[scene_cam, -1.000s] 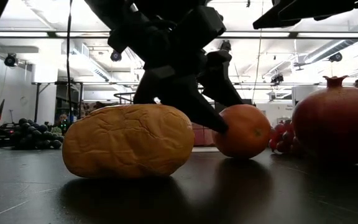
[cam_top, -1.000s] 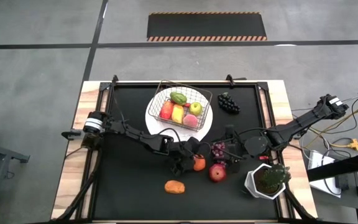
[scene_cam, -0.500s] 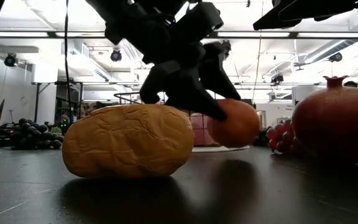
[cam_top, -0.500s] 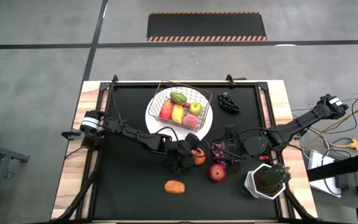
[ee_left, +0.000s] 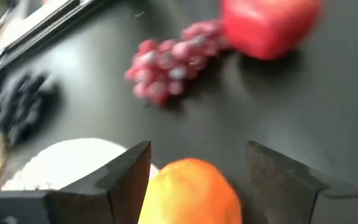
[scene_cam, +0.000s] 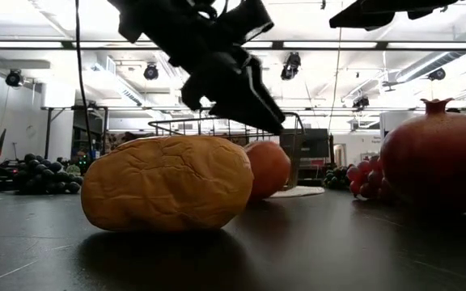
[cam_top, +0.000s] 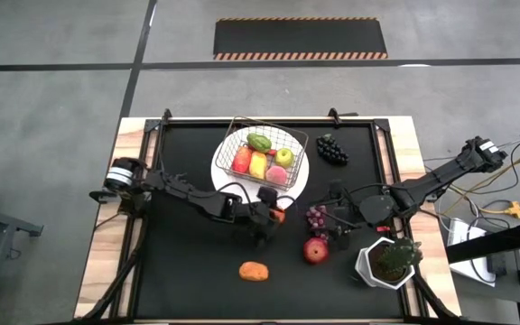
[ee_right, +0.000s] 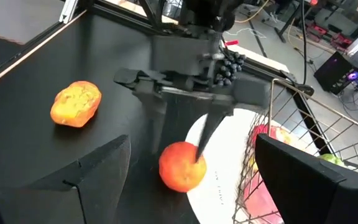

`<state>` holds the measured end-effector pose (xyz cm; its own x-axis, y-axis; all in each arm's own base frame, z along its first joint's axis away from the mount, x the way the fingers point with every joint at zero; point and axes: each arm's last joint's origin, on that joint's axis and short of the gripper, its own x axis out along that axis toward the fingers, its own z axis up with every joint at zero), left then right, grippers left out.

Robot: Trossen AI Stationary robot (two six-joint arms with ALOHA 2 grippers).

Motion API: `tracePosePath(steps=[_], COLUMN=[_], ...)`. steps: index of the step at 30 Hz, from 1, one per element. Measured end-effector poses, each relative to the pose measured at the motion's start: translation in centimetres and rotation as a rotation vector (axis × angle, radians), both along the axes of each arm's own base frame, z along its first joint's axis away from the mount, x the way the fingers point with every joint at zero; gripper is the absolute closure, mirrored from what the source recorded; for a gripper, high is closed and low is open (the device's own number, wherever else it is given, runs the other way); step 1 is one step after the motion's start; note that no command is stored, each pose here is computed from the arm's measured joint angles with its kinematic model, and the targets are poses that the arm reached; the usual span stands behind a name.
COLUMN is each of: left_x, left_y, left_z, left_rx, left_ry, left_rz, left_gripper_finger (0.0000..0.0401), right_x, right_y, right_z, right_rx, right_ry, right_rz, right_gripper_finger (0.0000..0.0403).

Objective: Build produce basket
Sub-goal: Put the orange into the silver basket

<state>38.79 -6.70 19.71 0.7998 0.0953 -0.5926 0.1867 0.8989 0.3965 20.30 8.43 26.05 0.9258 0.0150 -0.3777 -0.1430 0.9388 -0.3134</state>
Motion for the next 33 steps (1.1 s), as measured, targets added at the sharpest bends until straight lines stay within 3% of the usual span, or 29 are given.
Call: tracePosePath(steps=[2,6,10,13,22,33], left_x=[-0.2,-0.8,-1.3,-1.1,-1.1,-1.1], left_y=[0.4,1.2,1.0,0.7,0.9,0.7], left_z=[-0.3,-0.5,-1.1,-0.7,-0.6,-0.6], left_rx=[-0.013,0.107,0.057,-0.015,-0.097,-0.114], left_ry=[0.017,0.014,0.113,0.107,0.066,0.062], left_rz=[0.129,0.379,0.293,0.237,0.34,0.354], left_gripper_finger=[0.0147,0.012,0.0109,0.0108,0.0108,0.0108], right_x=[0.0,-0.1,-0.1,-0.1,-0.1,-0.2], right_y=[0.0,0.0,0.0,0.0,0.0,-0.1], right_z=[0.0,-0.3,-0.4,-0.4,-0.4,-1.0], right_rx=[0.012,0.02,0.019,0.019,0.026,0.03], right_ry=[0.001,0.008,0.01,0.01,0.011,0.026], right_rz=[-0.004,-0.009,-0.01,-0.01,-0.013,-0.017], right_gripper_finger=[0.0076,0.0076,0.0076,0.0076,0.0076,0.0076])
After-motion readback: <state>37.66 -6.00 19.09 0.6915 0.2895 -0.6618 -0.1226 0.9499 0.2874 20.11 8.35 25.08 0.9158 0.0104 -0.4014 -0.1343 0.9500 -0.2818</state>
